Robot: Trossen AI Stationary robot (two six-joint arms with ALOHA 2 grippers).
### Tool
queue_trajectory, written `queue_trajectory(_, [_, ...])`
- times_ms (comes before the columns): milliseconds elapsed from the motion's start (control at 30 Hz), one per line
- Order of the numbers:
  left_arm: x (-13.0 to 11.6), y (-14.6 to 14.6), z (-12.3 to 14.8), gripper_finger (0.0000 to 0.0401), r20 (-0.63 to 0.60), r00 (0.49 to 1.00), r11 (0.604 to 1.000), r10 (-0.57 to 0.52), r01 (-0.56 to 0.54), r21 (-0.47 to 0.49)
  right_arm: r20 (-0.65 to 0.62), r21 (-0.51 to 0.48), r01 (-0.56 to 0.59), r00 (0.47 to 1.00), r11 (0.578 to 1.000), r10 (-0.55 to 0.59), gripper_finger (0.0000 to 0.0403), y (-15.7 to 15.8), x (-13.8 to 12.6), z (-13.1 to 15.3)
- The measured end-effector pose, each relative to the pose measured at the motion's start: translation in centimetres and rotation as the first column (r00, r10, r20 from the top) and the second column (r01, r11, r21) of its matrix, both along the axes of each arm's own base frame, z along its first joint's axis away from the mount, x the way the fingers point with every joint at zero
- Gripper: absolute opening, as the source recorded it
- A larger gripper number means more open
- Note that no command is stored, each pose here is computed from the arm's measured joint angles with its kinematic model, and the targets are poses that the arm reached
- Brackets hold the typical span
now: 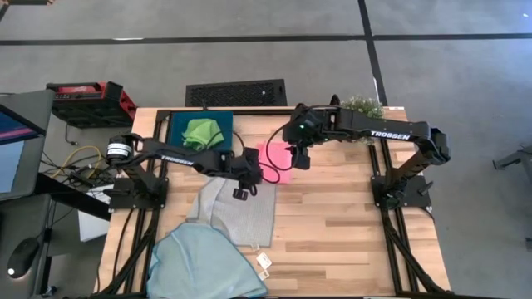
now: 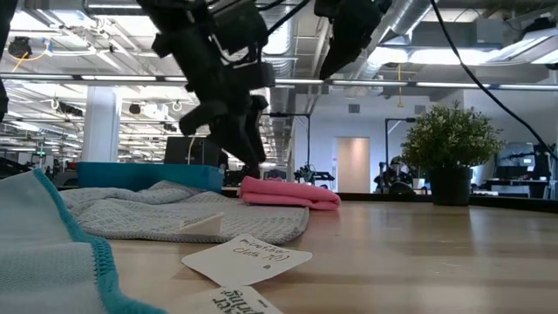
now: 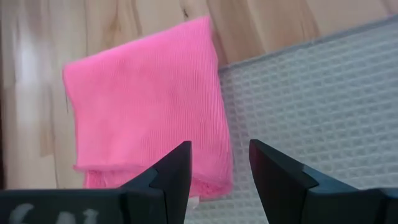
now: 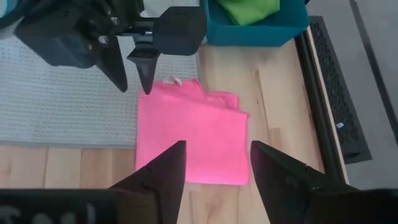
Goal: Fold microfiber towels
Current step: Put the pink cloth into the blue bin
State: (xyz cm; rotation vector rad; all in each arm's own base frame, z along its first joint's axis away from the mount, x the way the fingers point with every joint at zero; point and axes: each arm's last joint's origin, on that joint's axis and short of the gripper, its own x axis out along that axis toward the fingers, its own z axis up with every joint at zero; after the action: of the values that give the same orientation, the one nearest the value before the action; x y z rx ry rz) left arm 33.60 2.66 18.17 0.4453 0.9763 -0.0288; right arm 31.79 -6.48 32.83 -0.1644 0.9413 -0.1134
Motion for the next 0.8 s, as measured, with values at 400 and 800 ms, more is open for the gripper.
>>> queue_trajectory(400, [0.4, 0.3, -4.7, 0.0154, -0.066, 0.997, 0.994, 0.036, -0.028, 0.109, 0.003, 0.009, 0.014, 1.000, 1.000, -0.014, 0.0201, 0.0, 0.0, 0.0])
queue_trajectory(800, [0.6, 1.4, -4.6, 0.0144, -0.087, 0.995, 0.976, 0.049, -0.029, 0.216, 0.005, 0.023, 0.034, 0.999, 0.999, -0.034, 0.0201, 0.0, 0.0, 0.0])
